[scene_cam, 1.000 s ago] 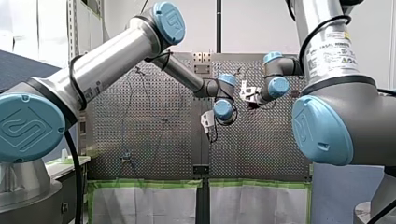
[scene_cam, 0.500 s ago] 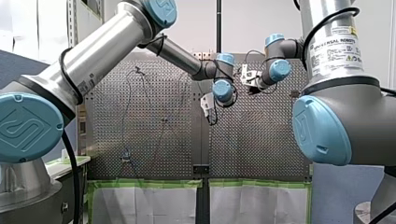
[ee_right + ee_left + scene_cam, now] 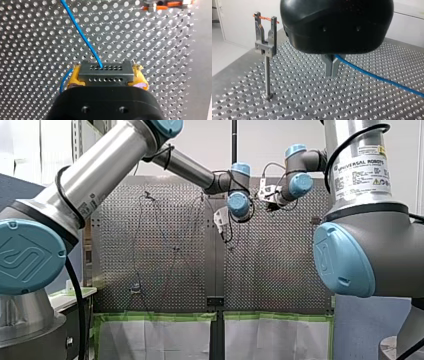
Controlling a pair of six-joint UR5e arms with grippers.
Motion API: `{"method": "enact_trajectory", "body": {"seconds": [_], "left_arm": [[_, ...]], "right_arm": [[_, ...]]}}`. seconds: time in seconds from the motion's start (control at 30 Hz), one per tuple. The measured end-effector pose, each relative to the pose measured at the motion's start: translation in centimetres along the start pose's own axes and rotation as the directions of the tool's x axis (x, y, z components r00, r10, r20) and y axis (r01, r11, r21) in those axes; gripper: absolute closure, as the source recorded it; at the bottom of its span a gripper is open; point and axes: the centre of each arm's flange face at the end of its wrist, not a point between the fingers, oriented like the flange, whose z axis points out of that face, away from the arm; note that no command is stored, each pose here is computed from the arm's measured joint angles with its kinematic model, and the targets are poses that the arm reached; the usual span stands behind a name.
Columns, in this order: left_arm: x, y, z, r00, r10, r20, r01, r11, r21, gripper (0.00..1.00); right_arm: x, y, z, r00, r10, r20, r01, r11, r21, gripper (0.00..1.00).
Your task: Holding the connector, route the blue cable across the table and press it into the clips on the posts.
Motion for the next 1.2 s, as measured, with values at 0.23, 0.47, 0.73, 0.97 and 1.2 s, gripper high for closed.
{"method": "enact_trajectory", "body": {"seconds": [0.23,0.47,0.73,0.97,1.2], "left_arm": [[-1.5,-0.9,-0.9,0.9998,-0.010,0.017,0.010,0.9998,0.016,0.99],[-3.2,-1.2,-1.2,0.9989,-0.025,0.039,0.024,0.9994,0.023,0.99],[-4.9,-1.2,-0.3,0.9961,-0.044,0.077,0.042,0.9988,0.026,0.99],[-6.5,-1.2,0.8,0.9916,-0.066,0.111,0.060,0.9969,0.050,0.99],[-6.9,-0.5,2.0,0.9898,-0.080,0.118,0.070,0.9942,0.082,0.99]], "right_arm": [[0.7,0.0,0.0,1.0000,-0.001,-0.005,0.001,1.0000,0.002,1.00],[2.1,-0.2,0.2,0.9999,-0.004,-0.015,0.004,0.9999,0.012,1.00],[4.3,-0.4,0.5,0.9992,-0.010,-0.040,0.011,0.9996,0.027,1.00],[6.3,-0.7,0.8,0.9979,-0.015,-0.063,0.018,0.9990,0.041,1.00],[6.9,-0.5,0.9,0.9974,-0.016,-0.070,0.019,0.9990,0.040,1.00]]}}
